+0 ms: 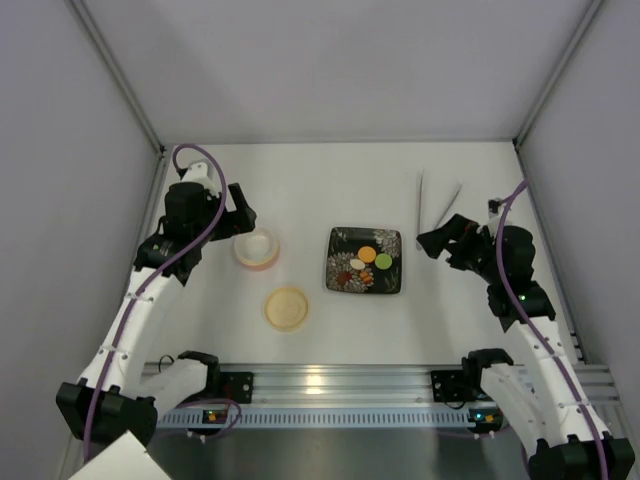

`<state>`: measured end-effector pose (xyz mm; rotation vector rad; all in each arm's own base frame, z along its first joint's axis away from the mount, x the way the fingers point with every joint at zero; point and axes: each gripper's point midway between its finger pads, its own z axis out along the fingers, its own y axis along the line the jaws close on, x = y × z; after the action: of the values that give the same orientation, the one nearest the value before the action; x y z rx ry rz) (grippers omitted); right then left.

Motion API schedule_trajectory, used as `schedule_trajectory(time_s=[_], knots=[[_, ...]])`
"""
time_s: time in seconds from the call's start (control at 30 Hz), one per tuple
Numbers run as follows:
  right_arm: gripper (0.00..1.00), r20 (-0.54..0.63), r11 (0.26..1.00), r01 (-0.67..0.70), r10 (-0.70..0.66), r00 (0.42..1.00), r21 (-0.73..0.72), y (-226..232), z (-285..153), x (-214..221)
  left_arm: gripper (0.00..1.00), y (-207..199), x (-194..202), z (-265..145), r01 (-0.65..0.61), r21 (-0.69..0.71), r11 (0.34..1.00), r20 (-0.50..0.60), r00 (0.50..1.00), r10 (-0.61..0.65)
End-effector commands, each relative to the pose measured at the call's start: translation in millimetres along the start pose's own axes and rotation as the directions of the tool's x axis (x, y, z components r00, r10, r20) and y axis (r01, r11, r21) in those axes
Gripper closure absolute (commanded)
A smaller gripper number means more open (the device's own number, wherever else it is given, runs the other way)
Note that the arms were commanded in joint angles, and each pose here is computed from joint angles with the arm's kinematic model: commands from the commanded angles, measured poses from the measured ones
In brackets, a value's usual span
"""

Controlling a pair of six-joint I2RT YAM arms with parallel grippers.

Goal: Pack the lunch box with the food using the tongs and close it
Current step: Pick up the clamp at the center of the board.

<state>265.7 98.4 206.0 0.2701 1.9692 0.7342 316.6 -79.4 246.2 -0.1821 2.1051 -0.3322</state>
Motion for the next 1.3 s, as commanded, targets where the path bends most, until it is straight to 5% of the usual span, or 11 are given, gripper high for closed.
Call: schedule_trajectory(time_s=[0.0, 0.93, 1.1, 1.27], knots=[[0.01, 0.052, 1.0, 0.022, -0.023, 0.998, 0.018, 2, -6, -17, 0.01, -5, -11, -8, -0.009, 0.022, 1.0, 0.047, 0.999, 0.008], [0.0, 0.074, 0.93, 0.056, -0.089, 0.993, 0.363, -49, -23, -40, 0.01, -5, -10, -9, -0.006, 0.025, 1.0, 0.041, 0.999, 0.005], [0.01, 0.093, 0.894, 0.065, -0.118, 0.989, 0.443, -61, -11, -63, 0.01, -5, -10, -9, -0.004, 0.022, 1.0, 0.042, 0.999, 0.003], [0.01, -0.005, 0.837, 0.101, -0.117, 0.993, 0.539, -80, 34, -77, 0.01, -5, -11, -9, -0.004, 0.022, 1.0, 0.042, 0.999, 0.003]])
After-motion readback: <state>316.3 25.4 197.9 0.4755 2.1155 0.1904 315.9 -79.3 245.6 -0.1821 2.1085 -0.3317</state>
